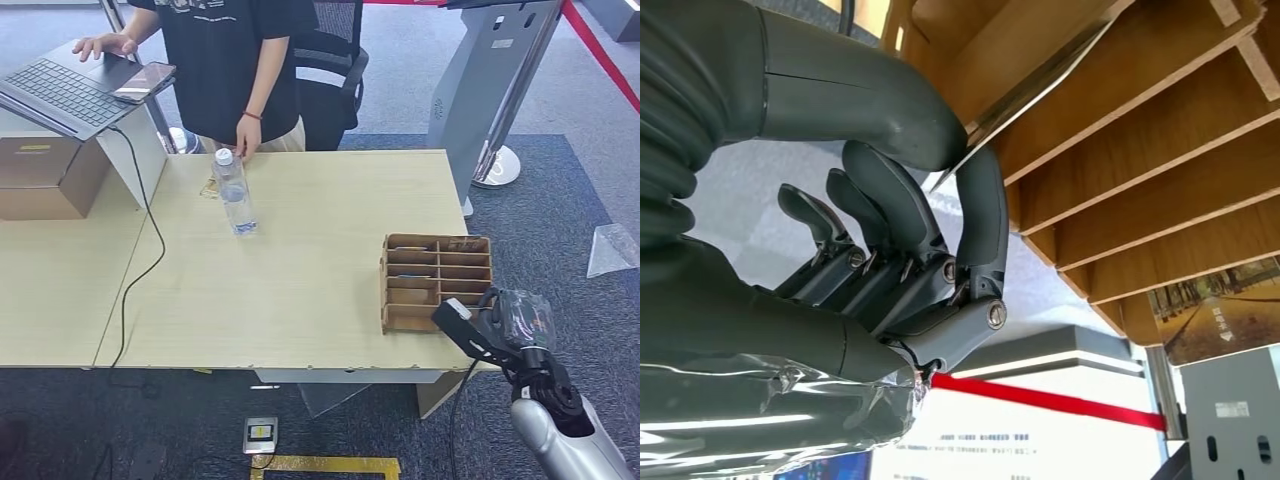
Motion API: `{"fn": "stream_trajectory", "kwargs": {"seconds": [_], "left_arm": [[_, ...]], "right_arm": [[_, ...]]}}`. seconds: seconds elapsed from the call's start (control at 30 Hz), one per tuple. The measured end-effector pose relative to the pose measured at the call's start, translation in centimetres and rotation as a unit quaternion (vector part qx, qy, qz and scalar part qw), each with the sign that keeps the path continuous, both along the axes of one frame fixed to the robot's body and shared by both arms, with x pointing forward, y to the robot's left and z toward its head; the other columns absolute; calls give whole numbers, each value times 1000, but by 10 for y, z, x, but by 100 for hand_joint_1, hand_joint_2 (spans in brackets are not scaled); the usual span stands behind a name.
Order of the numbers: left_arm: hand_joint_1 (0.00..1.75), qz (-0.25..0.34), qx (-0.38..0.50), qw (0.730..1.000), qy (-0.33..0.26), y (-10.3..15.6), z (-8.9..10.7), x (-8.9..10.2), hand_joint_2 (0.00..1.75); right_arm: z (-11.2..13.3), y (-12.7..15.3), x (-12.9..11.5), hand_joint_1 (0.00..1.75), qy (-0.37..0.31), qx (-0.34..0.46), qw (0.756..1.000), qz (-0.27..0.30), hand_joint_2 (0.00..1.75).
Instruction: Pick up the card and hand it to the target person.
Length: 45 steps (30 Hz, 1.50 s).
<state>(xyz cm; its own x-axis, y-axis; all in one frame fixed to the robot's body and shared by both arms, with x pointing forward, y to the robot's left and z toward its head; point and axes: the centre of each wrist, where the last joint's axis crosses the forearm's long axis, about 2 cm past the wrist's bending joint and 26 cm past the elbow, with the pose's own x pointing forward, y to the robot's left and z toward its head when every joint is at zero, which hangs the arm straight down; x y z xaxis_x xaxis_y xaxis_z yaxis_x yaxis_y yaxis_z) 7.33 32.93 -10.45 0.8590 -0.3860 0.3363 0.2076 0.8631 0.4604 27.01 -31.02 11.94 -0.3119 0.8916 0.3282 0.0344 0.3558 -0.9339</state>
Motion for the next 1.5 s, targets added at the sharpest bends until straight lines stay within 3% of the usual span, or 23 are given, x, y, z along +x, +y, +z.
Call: {"fn": "stream_trajectory", "kwargs": {"seconds": [0.4, 0.5, 0.97, 1.27, 1.5], "left_arm": [[0, 1, 0, 1000, 0, 0, 0, 0, 175], [0, 3, 0, 1000, 2, 0, 0, 0, 175], [0, 14, 4, 1000, 7, 0, 0, -1, 175], [0, 11, 4, 1000, 7, 0, 0, -1, 175], [0, 0, 2, 1000, 2, -5, 0, 1, 175]], "right_arm": [[17, -15, 3, 161, -19, 15, 999, -32, 175], [23, -22, 2, 168, -22, 11, 999, -46, 175], [58, -56, -20, 175, -58, 64, 988, -131, 175], [72, -70, -29, 175, -116, 122, 974, -154, 175], [80, -56, -14, 175, -187, 158, 954, -171, 175]]}}
